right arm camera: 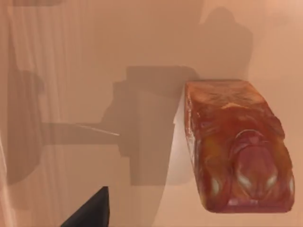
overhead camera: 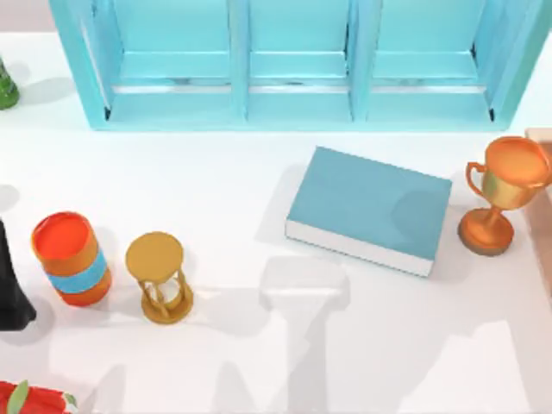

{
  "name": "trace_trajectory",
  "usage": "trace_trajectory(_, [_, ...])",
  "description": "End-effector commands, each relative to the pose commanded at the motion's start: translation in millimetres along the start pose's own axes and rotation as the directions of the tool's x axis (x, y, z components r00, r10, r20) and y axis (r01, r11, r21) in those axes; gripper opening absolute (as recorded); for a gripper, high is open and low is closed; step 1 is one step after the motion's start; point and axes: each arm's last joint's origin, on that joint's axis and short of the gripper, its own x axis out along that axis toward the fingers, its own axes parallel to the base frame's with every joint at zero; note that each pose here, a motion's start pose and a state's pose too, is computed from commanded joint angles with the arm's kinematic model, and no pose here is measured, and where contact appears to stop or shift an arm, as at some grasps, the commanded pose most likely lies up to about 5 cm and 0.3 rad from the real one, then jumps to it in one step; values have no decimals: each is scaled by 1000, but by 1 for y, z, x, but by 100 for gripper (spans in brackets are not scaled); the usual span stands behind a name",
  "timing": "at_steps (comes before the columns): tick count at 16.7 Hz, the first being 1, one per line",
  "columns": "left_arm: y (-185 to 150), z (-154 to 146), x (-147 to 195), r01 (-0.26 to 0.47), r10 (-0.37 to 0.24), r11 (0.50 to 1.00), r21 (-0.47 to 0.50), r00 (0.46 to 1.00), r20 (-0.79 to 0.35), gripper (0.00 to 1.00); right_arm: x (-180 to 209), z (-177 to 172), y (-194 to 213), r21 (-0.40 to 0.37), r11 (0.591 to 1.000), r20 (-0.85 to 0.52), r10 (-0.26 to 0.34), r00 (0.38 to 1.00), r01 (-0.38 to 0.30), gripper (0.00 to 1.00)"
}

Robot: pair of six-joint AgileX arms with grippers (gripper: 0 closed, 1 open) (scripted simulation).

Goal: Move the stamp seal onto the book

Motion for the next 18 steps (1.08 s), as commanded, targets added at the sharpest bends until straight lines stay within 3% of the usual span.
trace_trajectory(7, [0,0,0,0,0,1000,0,1000,0,100,65,1,-2,1,1000,-1,0,1000,0,100])
trace_trajectory(12, [0,0,0,0,0,1000,0,1000,0,100,70,1,-3,1,1000,-1,1,1000,-1,100])
trace_trajectory(18, [0,0,0,0,0,1000,0,1000,0,100,70,1,-3,1,1000,-1,1,1000,-1,55])
